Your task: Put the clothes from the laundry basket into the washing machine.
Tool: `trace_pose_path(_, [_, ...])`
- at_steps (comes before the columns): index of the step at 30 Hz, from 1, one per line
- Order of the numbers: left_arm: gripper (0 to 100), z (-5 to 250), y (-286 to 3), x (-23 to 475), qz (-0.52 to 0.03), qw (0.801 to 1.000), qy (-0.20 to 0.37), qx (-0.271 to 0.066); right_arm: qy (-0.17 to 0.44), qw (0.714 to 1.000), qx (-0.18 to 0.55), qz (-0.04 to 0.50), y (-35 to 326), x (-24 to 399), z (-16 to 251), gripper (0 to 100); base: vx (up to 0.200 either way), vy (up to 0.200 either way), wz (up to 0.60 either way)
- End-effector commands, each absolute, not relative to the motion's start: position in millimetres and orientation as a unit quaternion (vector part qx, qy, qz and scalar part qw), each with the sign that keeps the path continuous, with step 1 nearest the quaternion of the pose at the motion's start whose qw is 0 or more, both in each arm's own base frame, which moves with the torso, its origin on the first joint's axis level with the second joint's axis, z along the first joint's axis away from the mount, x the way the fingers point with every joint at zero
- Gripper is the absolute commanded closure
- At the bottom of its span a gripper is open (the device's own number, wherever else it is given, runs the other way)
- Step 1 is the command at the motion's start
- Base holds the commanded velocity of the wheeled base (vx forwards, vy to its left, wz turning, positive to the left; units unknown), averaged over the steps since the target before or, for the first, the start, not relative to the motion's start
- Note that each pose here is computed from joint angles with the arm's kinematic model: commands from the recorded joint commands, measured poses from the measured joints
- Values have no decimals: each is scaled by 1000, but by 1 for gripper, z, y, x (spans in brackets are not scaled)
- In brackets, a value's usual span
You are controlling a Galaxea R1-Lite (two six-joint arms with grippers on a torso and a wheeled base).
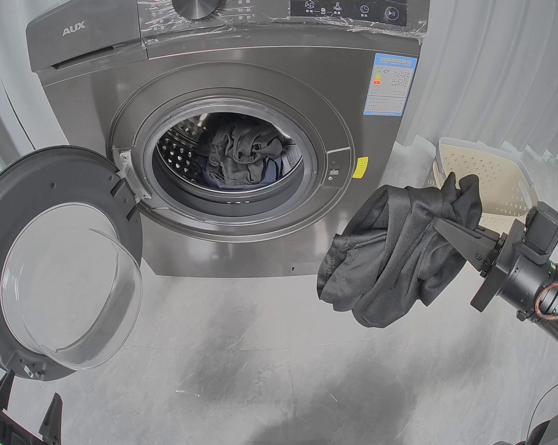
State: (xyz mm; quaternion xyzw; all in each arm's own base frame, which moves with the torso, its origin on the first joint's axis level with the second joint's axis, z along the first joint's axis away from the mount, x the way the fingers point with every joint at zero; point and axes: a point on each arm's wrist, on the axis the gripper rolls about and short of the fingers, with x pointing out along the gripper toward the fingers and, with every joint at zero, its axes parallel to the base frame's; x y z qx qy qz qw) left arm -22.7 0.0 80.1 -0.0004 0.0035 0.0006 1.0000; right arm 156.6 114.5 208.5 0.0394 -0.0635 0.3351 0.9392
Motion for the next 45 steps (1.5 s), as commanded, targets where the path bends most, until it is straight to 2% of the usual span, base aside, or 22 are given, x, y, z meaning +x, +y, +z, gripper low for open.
trace_pose_path(1, [0, 75, 0, -23, 0, 1000, 2, 0, -55, 939, 38, 336, 117, 160, 205, 100, 0, 200, 0])
trace_pose_path(11, [0, 75, 0, -23, -2, 1000, 3, 8, -59, 931, 50, 357, 130, 161, 206, 100, 0, 200, 0])
trace_pose_path(16, [0, 75, 0, -23, -1, 1000, 3, 5, -52, 928, 55, 366, 145, 170, 206, 100, 0, 0, 0])
trace_pose_path(22, [0, 75, 0, -22, -2, 1000, 6, 12, -69, 921, 74, 376, 182, 181, 214, 100, 0, 0, 0])
trace_pose_path(29, [0, 75, -1, -23, -21, 999, -1, 32, -69, 920, 90, 374, 197, 192, 215, 100, 0, 0, 0])
trace_pose_path(40, [0, 76, -1, -23, -21, 999, -2, 31, -101, 916, 112, 372, 233, 206, 220, 100, 0, 0, 0])
trace_pose_path(42, [0, 89, -1, -25, -14, 999, -36, 20, -105, 915, 114, 373, 235, 207, 221, 100, 0, 0, 0])
trace_pose_path(43, [0, 117, -1, -31, -7, 995, -94, 16, -105, 915, 115, 373, 236, 207, 220, 100, 0, 0, 0])
trace_pose_path(44, [0, 134, -1, -33, -6, 993, -118, 17, -108, 914, 115, 373, 237, 208, 220, 100, 0, 0, 0])
trace_pose_path(45, [0, 141, -1, -33, -7, 992, -122, 17, -110, 914, 116, 373, 237, 208, 221, 100, 0, 0, 0])
